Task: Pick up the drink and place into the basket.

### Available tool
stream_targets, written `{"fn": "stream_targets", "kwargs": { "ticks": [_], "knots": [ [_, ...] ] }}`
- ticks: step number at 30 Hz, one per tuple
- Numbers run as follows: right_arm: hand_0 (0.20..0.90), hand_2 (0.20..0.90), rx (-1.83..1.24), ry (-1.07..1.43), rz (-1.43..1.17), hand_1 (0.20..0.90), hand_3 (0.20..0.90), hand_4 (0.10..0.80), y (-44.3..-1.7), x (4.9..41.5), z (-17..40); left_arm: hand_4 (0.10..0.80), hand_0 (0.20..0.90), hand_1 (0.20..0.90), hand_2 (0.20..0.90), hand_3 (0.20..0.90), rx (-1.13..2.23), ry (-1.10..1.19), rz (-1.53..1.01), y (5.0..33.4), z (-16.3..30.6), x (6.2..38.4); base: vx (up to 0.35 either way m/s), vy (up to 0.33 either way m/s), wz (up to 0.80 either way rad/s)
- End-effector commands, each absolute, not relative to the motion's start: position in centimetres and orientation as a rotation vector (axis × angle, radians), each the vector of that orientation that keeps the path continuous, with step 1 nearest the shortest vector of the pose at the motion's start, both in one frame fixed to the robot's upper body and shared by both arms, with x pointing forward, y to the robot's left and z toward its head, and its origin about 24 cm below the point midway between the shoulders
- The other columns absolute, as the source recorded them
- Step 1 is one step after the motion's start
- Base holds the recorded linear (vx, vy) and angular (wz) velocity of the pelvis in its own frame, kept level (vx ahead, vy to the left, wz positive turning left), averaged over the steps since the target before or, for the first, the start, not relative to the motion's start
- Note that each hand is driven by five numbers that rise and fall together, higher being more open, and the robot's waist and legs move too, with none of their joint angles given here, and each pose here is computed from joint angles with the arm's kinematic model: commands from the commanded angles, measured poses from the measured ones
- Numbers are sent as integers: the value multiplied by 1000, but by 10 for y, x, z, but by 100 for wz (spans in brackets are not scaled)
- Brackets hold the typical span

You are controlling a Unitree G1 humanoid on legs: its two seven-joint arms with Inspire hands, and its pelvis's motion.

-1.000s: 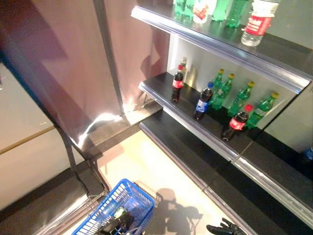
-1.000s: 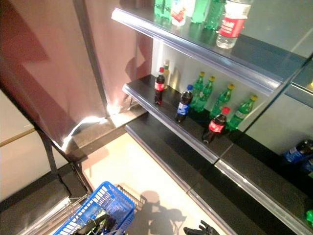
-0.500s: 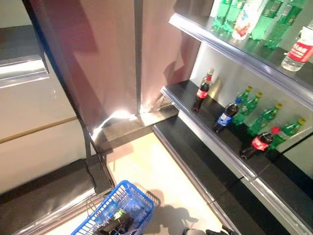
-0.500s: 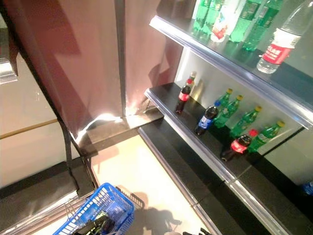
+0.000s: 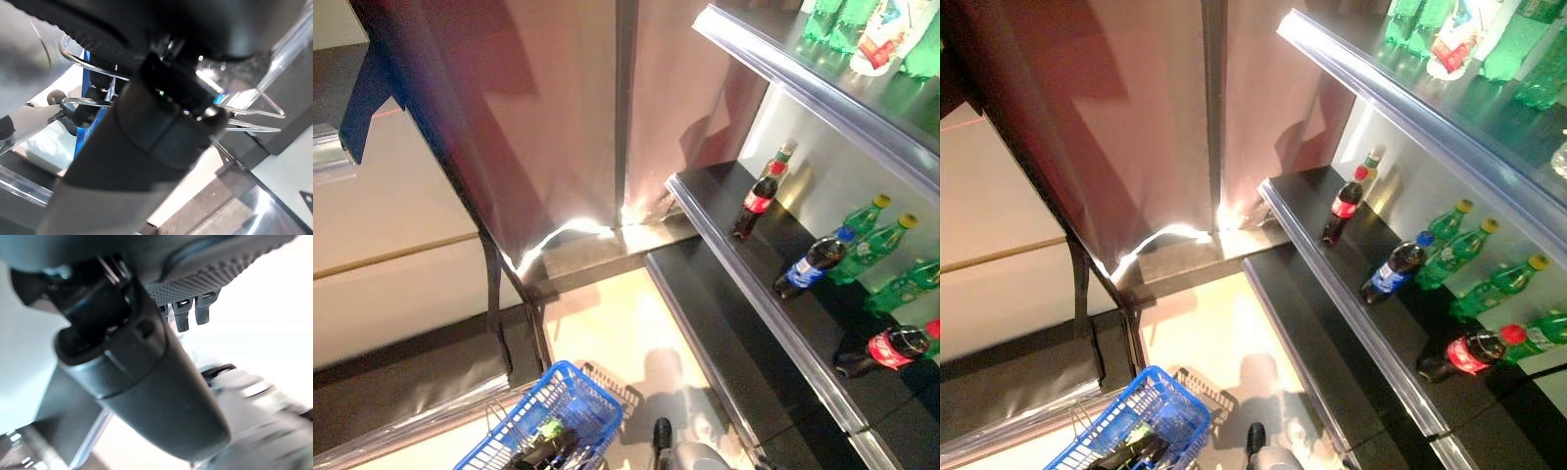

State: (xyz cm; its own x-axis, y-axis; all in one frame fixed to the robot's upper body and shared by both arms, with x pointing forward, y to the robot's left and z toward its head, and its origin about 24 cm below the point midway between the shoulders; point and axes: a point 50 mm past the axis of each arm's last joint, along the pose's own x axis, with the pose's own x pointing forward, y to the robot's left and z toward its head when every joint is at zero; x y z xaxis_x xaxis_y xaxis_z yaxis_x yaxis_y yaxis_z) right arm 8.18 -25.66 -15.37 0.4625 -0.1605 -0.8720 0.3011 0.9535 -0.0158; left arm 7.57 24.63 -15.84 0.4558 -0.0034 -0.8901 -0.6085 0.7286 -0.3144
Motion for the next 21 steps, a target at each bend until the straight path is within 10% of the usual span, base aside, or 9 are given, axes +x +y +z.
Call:
{"fn": "stream_targets", "kwargs": {
  "ticks": [1,8,21],
  "knots": [
    [900,900,116,1041,-331,900,900,800,-276,82,-148,100,300,300,300,200,-661,760,229,254,-133,138,137,-264,-4],
    [900,900,87,1052,-370,900,900,800,-293,80,-143,100,300,300,300,200,-685,728,181,239,-130,153,124,-185,-31],
    [900,900,56,1063,-313,900,900,800,-288,86,-144,100,300,300,300,200,-729,724,194,235,-134,147,153,148,-62]
  ]
}}
